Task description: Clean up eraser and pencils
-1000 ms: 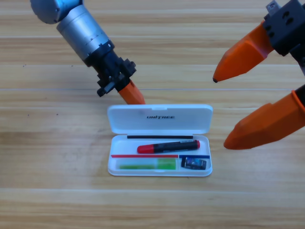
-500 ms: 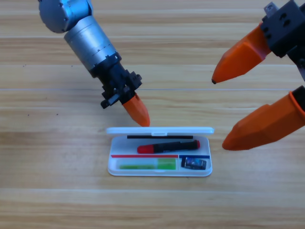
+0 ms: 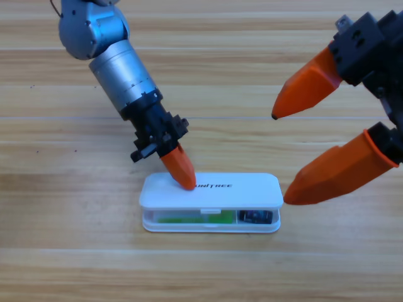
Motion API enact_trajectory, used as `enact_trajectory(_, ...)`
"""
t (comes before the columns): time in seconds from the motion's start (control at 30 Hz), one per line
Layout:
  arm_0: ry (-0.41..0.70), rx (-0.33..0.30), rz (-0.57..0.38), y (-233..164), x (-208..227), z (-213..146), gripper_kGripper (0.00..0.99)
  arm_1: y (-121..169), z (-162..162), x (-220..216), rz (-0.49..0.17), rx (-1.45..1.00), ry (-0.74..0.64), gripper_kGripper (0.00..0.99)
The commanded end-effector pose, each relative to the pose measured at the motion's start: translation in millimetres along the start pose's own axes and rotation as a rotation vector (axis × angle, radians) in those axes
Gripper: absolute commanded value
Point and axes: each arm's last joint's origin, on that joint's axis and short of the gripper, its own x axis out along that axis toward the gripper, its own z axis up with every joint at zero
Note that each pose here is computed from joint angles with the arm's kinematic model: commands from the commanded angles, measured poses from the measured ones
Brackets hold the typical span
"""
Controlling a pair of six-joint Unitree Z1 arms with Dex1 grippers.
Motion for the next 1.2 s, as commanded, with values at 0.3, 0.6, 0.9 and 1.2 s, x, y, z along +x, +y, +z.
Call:
enact_trajectory(0.3,0.043,-0.014,-0.086,4.0,42.6,-9.4,0.000,-1.5,0.1,20.6,0.042,0.004,0.013,0.960)
enact_trajectory(0.6,0.057,-0.009,-0.100,3.4,56.3,-11.5,0.000,-2.3,-0.2,22.7,0.044,0.008,0.019,0.960)
enact_trajectory(0.9,0.092,-0.002,-0.100,1.2,71.8,-12.4,0.000,-3.1,-0.1,24.5,0.045,0.009,0.021,0.960)
enact_trajectory(1.2,0.125,0.016,-0.041,-15.5,56.4,-5.6,0.000,-3.7,0.4,25.4,0.045,0.011,0.021,0.960)
